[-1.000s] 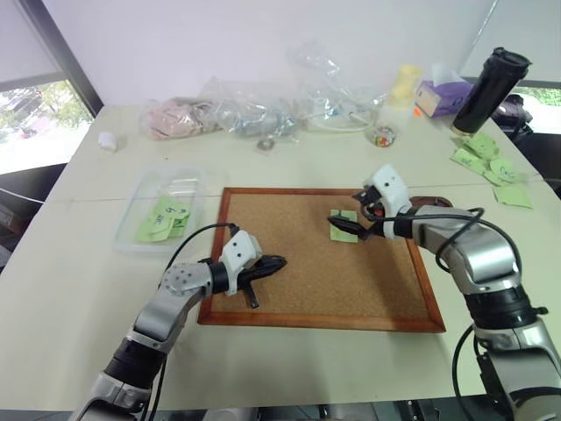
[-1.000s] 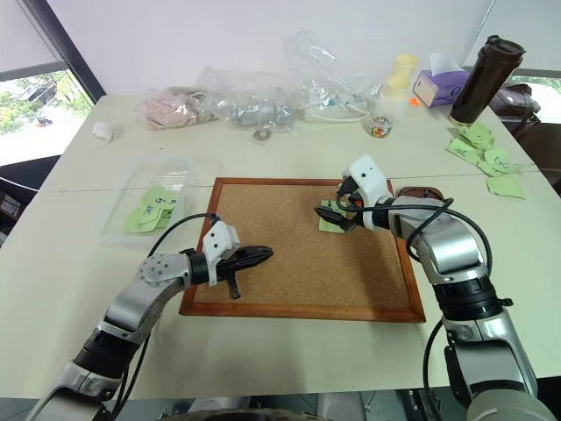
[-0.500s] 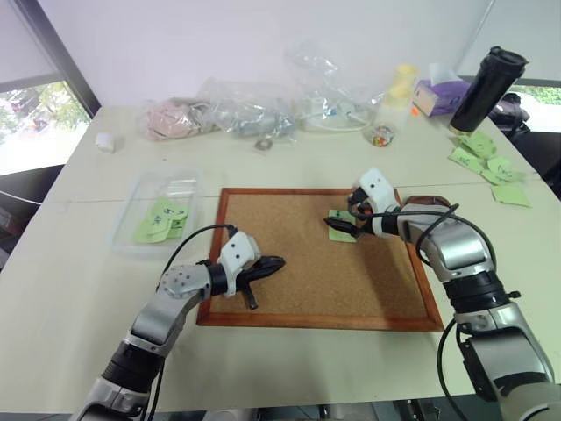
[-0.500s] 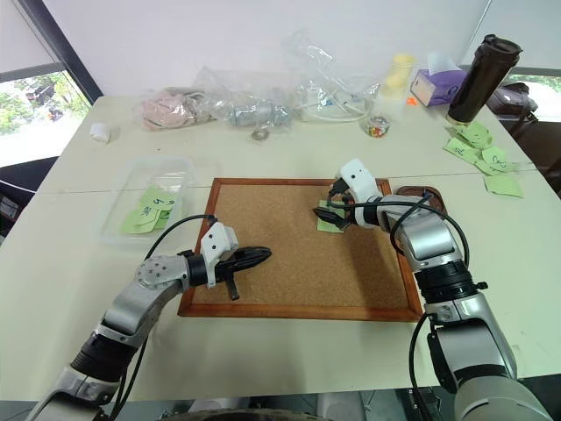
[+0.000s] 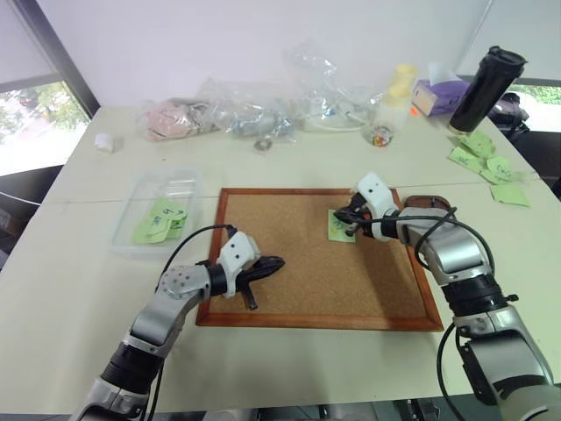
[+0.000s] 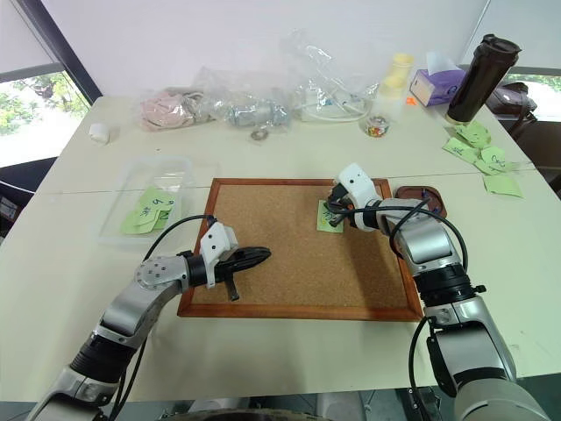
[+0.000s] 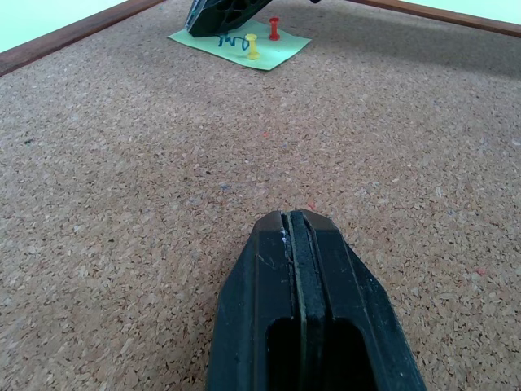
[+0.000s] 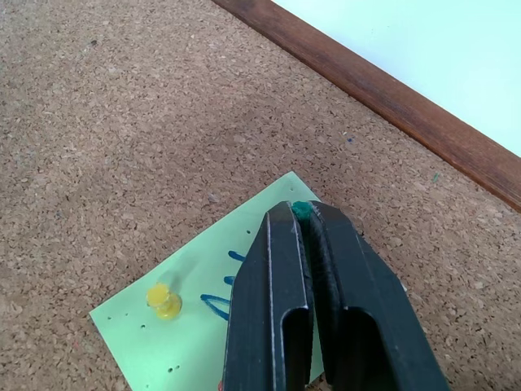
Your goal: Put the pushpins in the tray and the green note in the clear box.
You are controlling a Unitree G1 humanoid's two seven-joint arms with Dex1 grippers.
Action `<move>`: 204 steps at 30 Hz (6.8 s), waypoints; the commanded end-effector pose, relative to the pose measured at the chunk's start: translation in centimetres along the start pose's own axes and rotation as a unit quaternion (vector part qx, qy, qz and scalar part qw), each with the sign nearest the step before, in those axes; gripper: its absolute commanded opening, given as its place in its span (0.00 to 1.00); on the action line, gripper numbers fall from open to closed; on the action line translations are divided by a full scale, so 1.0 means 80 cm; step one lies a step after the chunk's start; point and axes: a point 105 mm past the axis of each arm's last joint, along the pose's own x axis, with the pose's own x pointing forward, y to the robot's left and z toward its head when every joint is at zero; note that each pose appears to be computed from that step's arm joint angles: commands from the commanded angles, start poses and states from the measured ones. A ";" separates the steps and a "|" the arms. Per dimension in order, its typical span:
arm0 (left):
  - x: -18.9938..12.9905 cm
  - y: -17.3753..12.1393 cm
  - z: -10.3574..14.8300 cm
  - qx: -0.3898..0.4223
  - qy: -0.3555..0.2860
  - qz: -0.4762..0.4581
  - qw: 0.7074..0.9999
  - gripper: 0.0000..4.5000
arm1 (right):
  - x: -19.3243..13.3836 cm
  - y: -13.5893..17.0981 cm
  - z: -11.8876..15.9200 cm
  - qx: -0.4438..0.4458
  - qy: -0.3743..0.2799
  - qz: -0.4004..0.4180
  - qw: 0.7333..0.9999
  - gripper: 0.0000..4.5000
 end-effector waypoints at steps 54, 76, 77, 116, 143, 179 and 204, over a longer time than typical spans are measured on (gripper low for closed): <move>-0.011 0.001 -0.027 -0.037 0.042 0.019 0.998 0.00 | -0.139 -0.124 -0.044 0.151 -0.042 -0.214 0.964 0.95; -0.008 0.001 -0.025 -0.037 0.042 0.017 0.998 0.00 | -0.073 0.038 -0.019 0.005 -0.054 0.025 0.998 0.77; -0.008 0.001 -0.025 -0.037 0.042 0.017 0.998 0.00 | -0.072 0.037 -0.019 0.004 -0.055 0.023 0.998 0.77; -0.010 -0.005 -0.029 -0.041 0.053 0.014 0.998 0.00 | -0.061 0.023 -0.016 0.023 -0.076 0.005 0.997 0.00; -0.010 -0.014 -0.038 -0.056 0.061 0.013 0.996 0.00 | -0.133 -0.132 -0.074 0.146 -0.070 -0.255 0.953 0.00; -0.011 -0.013 -0.036 -0.056 0.061 0.016 0.996 0.00 | -0.058 0.054 0.010 0.047 -0.100 0.054 0.992 0.62; -0.016 -0.014 -0.037 -0.057 0.062 0.024 0.996 0.00 | -0.023 0.056 -0.023 0.035 -0.073 0.043 0.996 0.01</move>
